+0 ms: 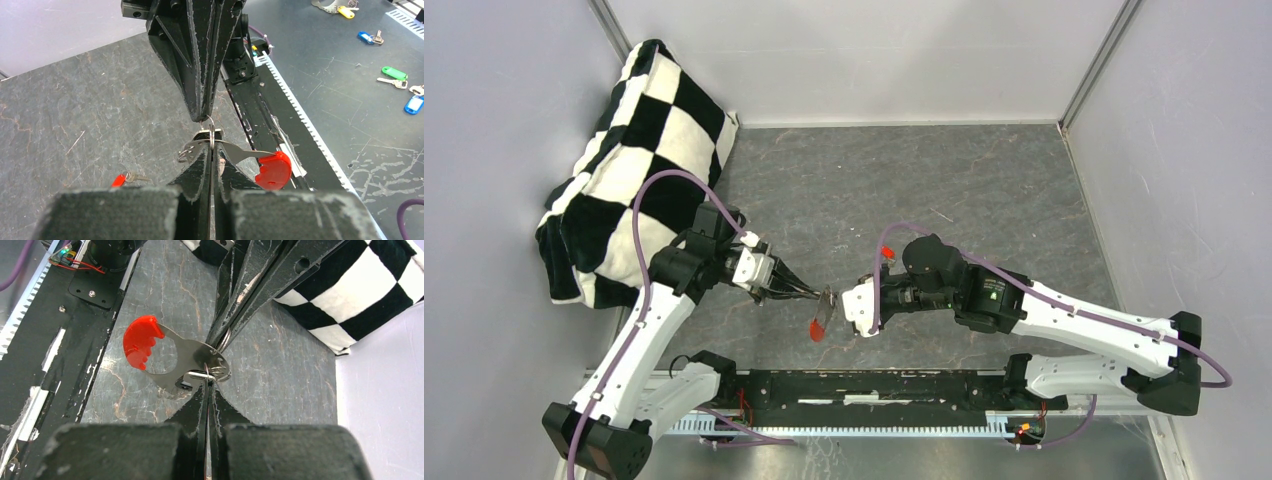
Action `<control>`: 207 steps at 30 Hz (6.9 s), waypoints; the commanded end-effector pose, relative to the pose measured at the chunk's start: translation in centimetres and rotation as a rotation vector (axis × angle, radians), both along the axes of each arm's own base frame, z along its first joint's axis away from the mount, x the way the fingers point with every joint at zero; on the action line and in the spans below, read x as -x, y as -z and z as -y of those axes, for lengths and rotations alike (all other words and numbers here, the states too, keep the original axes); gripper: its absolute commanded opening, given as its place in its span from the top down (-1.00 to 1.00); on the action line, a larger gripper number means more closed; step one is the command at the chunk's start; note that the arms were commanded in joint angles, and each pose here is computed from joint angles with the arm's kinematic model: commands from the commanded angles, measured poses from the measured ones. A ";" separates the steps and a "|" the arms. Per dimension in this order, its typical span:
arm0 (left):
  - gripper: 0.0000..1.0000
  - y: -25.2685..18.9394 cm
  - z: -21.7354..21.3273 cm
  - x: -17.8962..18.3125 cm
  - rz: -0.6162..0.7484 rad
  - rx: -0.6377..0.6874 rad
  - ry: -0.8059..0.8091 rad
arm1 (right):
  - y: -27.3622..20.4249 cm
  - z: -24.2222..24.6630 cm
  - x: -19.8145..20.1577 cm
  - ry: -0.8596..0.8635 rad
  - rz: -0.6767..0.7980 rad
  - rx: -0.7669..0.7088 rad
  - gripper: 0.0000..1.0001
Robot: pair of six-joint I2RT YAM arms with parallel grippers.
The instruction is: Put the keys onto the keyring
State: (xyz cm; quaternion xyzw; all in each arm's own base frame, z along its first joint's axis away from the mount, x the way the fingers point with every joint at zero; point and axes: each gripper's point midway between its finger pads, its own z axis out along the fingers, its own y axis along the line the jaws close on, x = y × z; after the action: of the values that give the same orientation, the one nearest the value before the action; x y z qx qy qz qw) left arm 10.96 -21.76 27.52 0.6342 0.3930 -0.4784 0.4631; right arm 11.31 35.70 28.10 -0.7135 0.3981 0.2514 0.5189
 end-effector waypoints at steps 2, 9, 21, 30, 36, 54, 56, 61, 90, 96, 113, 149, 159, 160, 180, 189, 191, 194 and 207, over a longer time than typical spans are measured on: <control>0.96 -1.9 0.2 0.2 0.008 0.035 0.025 | -3.1 -0.7 0.3 -0.029 0.024 -0.079 0.99; 0.96 -1.8 0.2 0.0 0.002 0.025 0.015 | -3.5 -0.5 -1.0 0.039 0.050 -0.081 0.99; 0.96 -1.3 0.2 -0.3 -0.021 -0.001 -0.004 | -4.3 -0.5 -1.5 0.064 0.064 -0.103 0.99; 0.96 -1.1 0.3 -0.6 -0.032 -0.011 -0.009 | -3.8 -0.9 -1.0 0.029 0.053 -0.086 0.99; 0.96 -1.1 0.3 -0.7 -0.031 -0.010 -0.010 | -3.7 -1.0 -0.9 0.021 0.055 -0.083 0.99; 0.96 -0.7 0.2 -1.0 -0.033 -0.027 -0.024 | -3.8 -1.6 -0.5 -0.012 0.037 -0.084 0.99; 0.96 -0.7 0.2 -1.0 -0.032 -0.029 -0.027 | -3.9 -1.6 -0.5 -0.012 0.037 -0.089 0.99; 0.96 -0.6 0.2 -1.0 -0.034 -0.035 -0.032 | -3.8 -1.7 -0.3 -0.020 0.032 -0.088 0.99; 0.96 -0.9 0.2 -1.0 -0.059 -0.044 -0.041 | -2.5 -1.3 -0.9 0.025 0.017 -0.054 0.99; 0.96 -0.6 0.1 -1.1 -0.060 -0.050 -0.046 | -2.8 -1.4 -0.9 0.025 0.019 -0.063 0.99; 0.96 -0.2 0.1 -1.2 -0.057 -0.060 -0.054 | -2.8 -0.9 -1.6 0.078 0.019 -0.054 0.99; 0.96 0.6 0.0 -1.9 -0.047 -0.085 -0.074 | -3.7 -2.2 -0.6 0.001 -0.004 -0.089 0.99; 0.96 0.7 0.0 -1.8 -0.040 -0.084 -0.072 | -4.0 -2.7 -0.9 0.004 0.010 -0.098 0.99; 0.96 0.7 0.0 -1.8 -0.038 -0.083 -0.072 | -4.1 -2.8 -0.9 0.002 0.012 -0.102 0.99; 0.96 1.0 -0.1 -1.1 -0.007 -0.082 -0.065 | -4.8 -2.9 -2.6 0.072 0.055 -0.097 0.99; 0.96 0.8 0.0 -0.9 0.002 -0.077 -0.056 | -4.8 -3.5 -2.2 0.048 0.038 -0.103 0.99; 0.95 0.8 0.0 -0.9 0.003 -0.078 -0.054 | -4.9 -3.7 -2.1 0.042 0.032 -0.108 0.99; 0.96 0.8 0.0 -0.9 0.008 -0.079 -0.055 | -4.8 -4.1 -1.9 0.025 0.019 -0.108 0.99; 0.96 0.2 0.1 -0.5 0.026 -0.054 -0.035 | -4.6 -5.8 -2.0 -0.013 0.021 -0.103 0.99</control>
State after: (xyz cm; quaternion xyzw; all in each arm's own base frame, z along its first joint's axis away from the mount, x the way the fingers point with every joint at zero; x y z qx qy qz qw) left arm 12.10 -21.46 25.79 0.6330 0.4589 -0.4469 0.4347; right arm 13.53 39.79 28.83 -0.7093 0.4126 0.2451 0.5162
